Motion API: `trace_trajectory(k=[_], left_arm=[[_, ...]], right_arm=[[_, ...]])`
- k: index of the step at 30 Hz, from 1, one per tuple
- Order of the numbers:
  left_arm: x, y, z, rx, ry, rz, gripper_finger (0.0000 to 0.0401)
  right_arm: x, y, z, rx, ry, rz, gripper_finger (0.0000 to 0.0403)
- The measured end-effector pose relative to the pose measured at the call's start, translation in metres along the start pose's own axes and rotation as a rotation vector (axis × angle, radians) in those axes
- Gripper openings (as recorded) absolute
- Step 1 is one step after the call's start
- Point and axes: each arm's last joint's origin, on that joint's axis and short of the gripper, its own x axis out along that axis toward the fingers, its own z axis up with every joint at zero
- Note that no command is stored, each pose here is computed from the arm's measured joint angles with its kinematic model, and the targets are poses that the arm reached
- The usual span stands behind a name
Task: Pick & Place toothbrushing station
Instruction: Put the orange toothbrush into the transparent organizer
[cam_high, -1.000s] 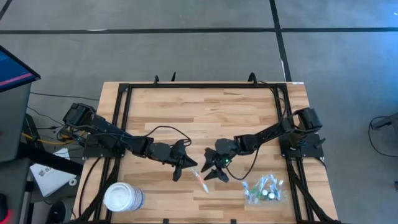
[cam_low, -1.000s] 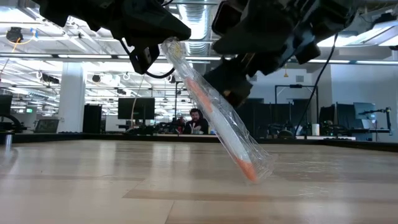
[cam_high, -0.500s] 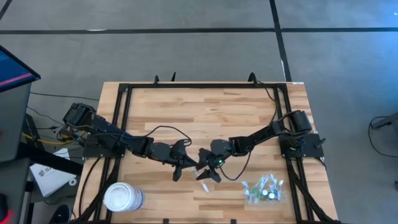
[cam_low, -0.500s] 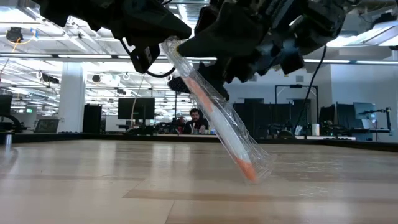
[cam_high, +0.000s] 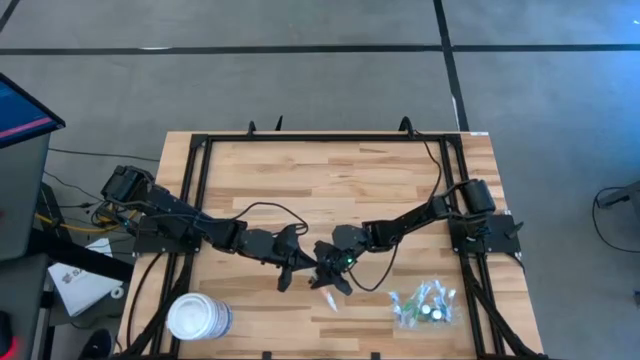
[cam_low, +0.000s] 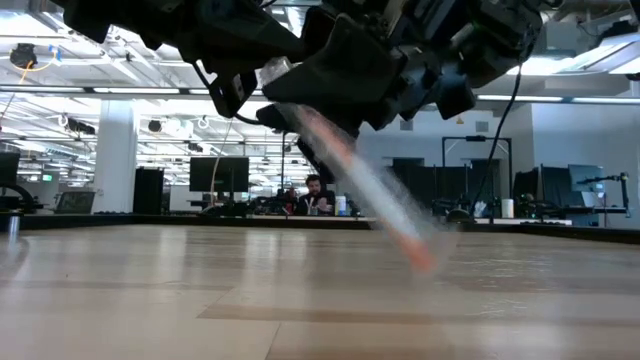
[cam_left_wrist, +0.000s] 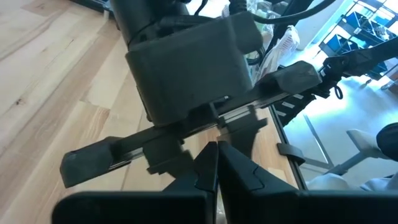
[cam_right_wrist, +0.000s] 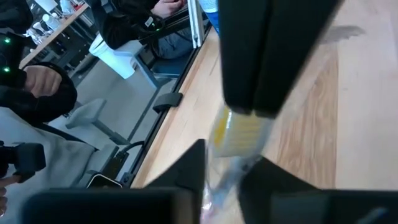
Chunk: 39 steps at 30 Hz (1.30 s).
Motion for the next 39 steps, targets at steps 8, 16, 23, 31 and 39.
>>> trace_trajectory(k=[8, 16, 23, 31, 39], left_arm=[[0.0, 0.0, 0.0, 0.004, 0.003, -0.005, 0.0], [0.0, 0.001, 0.0, 0.008, -0.014, 0.024, 0.0001], [-0.001, 0.0, 0.004, 0.033, -0.05, 0.048, 0.0001], [-0.001, 0.001, 0.004, 0.035, -0.052, 0.052, 0.0002], [-0.001, 0.0, 0.004, 0.034, -0.054, 0.051, 0.0002]], right_arm=[[0.0, 0.0, 0.0, 0.005, 0.003, 0.0, 0.0015], [0.0, 0.001, -0.001, 0.004, 0.022, 0.027, 0.0007], [0.0, 0.001, -0.001, 0.003, 0.03, 0.044, 0.0005], [0.001, 0.005, -0.003, -0.026, 0.035, 0.056, 0.0004], [-0.004, 0.03, 0.003, -0.117, 0.041, 0.098, 0.0003]])
